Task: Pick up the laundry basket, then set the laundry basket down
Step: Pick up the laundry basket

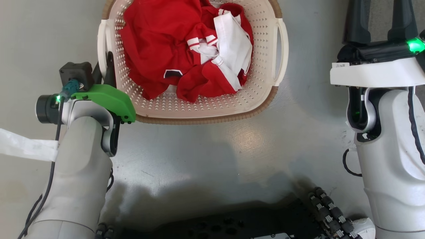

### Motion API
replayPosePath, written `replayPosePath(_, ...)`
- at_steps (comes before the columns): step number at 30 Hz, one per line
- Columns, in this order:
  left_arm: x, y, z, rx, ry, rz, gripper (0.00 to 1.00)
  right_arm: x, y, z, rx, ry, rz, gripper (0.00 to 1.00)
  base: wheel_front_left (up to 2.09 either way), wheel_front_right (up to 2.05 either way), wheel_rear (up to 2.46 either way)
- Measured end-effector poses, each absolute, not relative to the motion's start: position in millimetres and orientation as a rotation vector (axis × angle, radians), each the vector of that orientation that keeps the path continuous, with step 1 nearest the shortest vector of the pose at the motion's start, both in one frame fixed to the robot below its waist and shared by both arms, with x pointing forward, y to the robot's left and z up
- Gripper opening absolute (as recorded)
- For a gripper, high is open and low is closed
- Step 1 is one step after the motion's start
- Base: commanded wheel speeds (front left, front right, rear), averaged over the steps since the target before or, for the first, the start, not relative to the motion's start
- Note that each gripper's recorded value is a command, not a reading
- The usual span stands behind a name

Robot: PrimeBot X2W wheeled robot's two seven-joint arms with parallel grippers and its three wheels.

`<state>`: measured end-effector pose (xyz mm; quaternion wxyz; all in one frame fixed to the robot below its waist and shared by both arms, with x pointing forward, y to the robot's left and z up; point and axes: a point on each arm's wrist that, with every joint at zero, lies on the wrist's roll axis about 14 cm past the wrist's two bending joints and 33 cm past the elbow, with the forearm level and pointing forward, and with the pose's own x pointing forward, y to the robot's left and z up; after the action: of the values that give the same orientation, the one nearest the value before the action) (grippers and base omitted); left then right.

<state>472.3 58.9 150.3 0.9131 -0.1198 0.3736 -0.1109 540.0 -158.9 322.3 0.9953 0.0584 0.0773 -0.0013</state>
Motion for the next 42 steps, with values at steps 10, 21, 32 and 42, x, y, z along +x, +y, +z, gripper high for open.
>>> replayPosePath(10, 471.9, 58.6, 151.6, -0.253, 0.774, -0.206, 1.0, 539.9, -161.0, 325.4, 0.112, 0.151, -0.011, 1.0, 0.0, 0.0, 0.0)
replayPosePath(21, 484.8, 58.5, 163.9, -0.207, 0.719, -0.215, 1.0, 541.4, -162.0, 328.3, 0.113, 0.143, -0.019, 1.0, 0.0, 0.0, 0.0)
replayPosePath(32, 530.8, 56.1, 217.3, -0.179, 0.52, -0.241, 1.0, 543.7, -167.8, 343.1, 0.107, 0.116, -0.037, 1.0, 0.0, 0.0, 0.0)
replayPosePath(42, 558.4, 61.6, 291.8, -0.185, 0.319, -0.231, 1.0, 541.9, -166.2, 371.8, 0.102, 0.077, -0.03, 1.0, 0.0, 0.0, 0.0)
